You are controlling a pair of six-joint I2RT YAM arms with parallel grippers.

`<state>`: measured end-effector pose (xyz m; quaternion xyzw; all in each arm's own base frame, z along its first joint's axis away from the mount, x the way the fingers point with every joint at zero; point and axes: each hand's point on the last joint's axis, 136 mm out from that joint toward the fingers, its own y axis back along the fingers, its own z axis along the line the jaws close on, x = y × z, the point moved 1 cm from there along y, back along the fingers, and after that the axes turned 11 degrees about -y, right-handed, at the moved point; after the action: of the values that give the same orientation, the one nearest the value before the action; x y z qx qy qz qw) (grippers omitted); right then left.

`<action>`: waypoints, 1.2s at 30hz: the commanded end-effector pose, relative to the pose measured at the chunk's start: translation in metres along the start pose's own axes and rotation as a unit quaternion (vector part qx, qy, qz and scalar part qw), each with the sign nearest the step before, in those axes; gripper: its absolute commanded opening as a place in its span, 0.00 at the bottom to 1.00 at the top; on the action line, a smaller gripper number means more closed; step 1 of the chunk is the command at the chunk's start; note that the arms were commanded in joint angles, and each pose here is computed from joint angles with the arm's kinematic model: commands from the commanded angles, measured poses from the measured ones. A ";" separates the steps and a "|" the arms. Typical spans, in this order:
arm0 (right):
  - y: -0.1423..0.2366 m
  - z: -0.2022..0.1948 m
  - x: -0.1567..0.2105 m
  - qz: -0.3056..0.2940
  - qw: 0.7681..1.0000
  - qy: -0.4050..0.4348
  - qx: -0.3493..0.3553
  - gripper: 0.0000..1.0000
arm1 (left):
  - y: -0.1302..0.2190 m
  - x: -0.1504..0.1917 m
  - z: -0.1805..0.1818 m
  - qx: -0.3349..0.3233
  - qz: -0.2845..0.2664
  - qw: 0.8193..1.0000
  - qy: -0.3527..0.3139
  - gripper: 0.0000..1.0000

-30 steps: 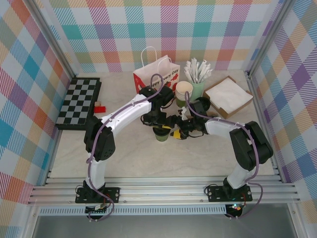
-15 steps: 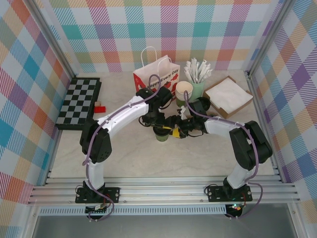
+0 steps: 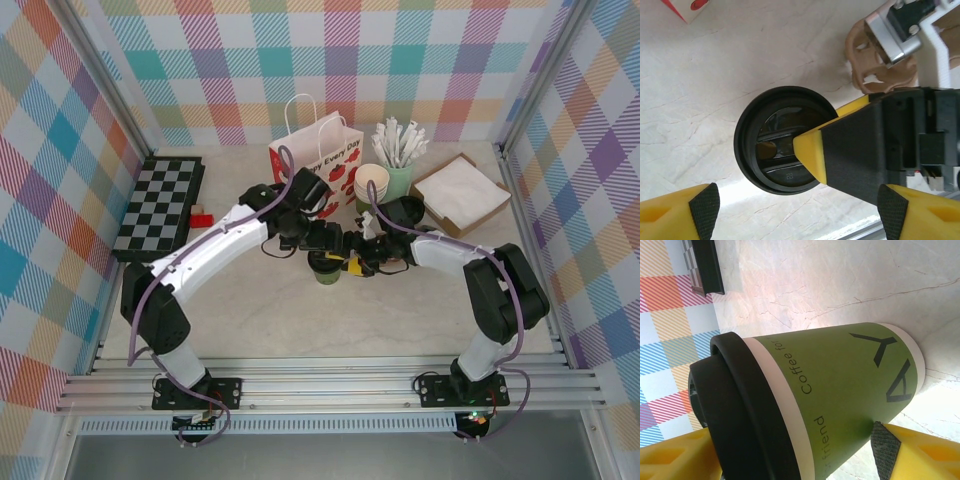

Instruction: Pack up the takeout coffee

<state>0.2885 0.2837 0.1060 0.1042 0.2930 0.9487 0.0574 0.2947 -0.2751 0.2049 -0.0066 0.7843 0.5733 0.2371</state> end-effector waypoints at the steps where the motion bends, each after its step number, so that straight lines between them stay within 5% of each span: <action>1: -0.006 -0.015 0.001 0.003 0.999 -0.012 0.037 0.77 | 0.000 0.000 0.002 0.014 -0.009 1.000 0.004 0.86; 11: -0.005 -0.010 0.002 0.002 0.999 -0.006 0.040 0.77 | 0.013 -0.004 0.019 0.016 -0.056 0.997 0.041 1.00; 20: 0.004 0.000 0.003 -0.008 0.999 0.005 0.044 0.82 | 0.038 0.035 0.123 -0.155 -0.129 0.954 0.222 1.00; 25: 0.008 0.007 0.001 -0.012 0.998 0.014 0.052 0.87 | 0.024 0.072 0.164 -0.215 -0.111 0.929 0.280 1.00; 36: 0.017 0.010 0.001 -0.029 0.993 0.036 0.104 1.00 | -0.048 0.109 0.167 -0.194 -0.008 0.932 0.306 1.00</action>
<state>0.2919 0.2764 0.1115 0.0923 0.3744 0.9201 0.0694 0.2706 -0.1103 0.0926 -0.2304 0.6863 0.6899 0.0031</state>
